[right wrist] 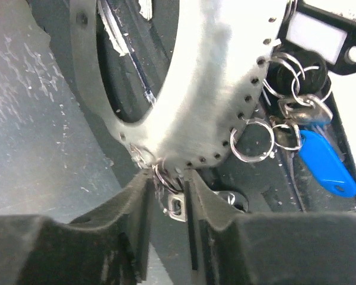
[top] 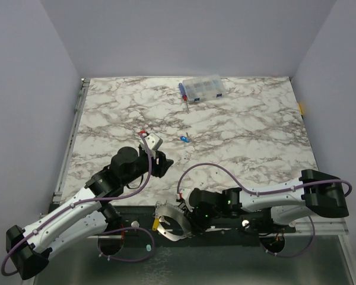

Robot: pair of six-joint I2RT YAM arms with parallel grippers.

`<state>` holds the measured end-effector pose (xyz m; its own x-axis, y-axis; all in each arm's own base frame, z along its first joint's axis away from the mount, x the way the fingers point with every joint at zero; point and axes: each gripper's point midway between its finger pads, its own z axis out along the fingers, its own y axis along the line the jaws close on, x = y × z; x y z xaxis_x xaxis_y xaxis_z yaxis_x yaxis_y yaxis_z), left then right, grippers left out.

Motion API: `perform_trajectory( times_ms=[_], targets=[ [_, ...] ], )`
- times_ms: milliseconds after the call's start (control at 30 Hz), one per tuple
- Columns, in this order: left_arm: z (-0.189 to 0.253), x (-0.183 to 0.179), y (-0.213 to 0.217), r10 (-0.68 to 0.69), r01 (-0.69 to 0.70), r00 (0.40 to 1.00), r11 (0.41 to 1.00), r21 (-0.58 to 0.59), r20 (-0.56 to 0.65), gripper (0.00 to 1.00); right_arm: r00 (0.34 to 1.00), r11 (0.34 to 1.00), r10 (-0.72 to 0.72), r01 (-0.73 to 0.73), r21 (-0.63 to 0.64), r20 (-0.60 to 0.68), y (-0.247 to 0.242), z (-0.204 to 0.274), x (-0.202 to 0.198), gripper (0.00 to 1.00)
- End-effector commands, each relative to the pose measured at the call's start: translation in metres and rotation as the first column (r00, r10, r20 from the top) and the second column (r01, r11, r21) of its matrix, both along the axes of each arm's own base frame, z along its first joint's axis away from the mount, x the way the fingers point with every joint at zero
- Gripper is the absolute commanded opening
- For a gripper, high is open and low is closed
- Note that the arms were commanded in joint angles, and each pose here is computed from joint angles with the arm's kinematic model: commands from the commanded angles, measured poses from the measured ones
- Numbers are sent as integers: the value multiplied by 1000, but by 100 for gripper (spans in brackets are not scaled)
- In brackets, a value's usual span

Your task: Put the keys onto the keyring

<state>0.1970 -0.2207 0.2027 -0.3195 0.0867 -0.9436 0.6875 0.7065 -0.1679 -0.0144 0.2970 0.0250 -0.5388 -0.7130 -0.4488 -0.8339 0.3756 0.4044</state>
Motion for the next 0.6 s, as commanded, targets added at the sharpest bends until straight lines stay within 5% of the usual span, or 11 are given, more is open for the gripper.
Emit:
perform_trajectory(
  times_ms=[0, 233, 567],
  targets=[
    [8, -2, 0, -16, 16, 1000, 1000, -2, 11, 59, 999, 999, 35, -35, 0, -12, -2, 3, -7, 26],
    [7, -2, 0, -16, 16, 1000, 1000, -1, 10, 59, 999, 998, 51, -51, 34, -15, 3, 6, -9, 4],
    [13, -9, -6, -68, 68, 998, 997, -22, 13, 59, 987, 967, -96, 61, 249, 130, 22, 69, 24, 1]
  ],
)
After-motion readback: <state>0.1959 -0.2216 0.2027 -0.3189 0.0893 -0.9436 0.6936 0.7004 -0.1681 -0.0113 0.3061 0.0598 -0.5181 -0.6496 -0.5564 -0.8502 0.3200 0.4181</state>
